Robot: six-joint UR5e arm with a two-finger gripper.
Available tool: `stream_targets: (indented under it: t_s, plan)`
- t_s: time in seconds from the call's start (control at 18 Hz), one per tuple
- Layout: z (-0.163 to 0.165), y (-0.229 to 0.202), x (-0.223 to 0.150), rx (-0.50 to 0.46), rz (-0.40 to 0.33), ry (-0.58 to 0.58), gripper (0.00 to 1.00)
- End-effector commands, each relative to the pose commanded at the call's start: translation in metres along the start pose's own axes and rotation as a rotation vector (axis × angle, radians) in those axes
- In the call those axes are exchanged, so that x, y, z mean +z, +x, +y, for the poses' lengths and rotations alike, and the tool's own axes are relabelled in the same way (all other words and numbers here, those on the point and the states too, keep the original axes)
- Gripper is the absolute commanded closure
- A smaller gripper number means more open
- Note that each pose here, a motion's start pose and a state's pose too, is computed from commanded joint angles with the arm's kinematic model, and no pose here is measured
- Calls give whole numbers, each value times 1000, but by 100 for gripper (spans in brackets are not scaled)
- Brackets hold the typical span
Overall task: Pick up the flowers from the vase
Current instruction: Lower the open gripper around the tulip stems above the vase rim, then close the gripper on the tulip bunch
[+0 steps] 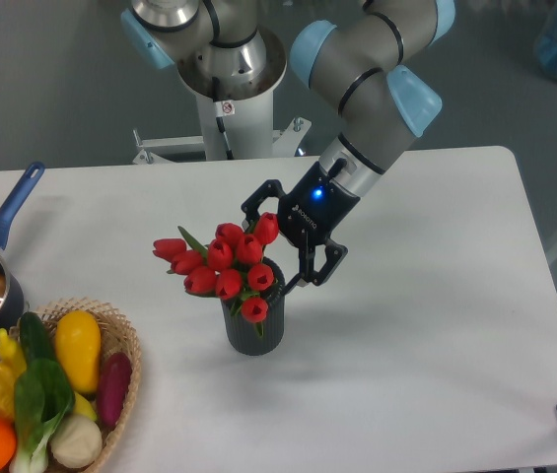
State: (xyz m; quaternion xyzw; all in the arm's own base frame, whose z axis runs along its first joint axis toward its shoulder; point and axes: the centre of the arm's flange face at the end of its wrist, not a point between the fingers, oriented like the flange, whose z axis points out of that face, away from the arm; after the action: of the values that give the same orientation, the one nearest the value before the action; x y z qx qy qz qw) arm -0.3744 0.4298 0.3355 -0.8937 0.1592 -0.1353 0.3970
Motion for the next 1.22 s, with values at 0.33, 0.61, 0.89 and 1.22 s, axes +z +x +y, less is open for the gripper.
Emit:
stream_targets:
  t_s: [0.33,0.61,0.89,1.22]
  plan:
    - [1,0,2,-3,3,0,19]
    - [1,0,2,-6,3,0,35]
    - [1,0,2,-7,3,0,45]
    - [2,-1,1,-12,2,1,56]
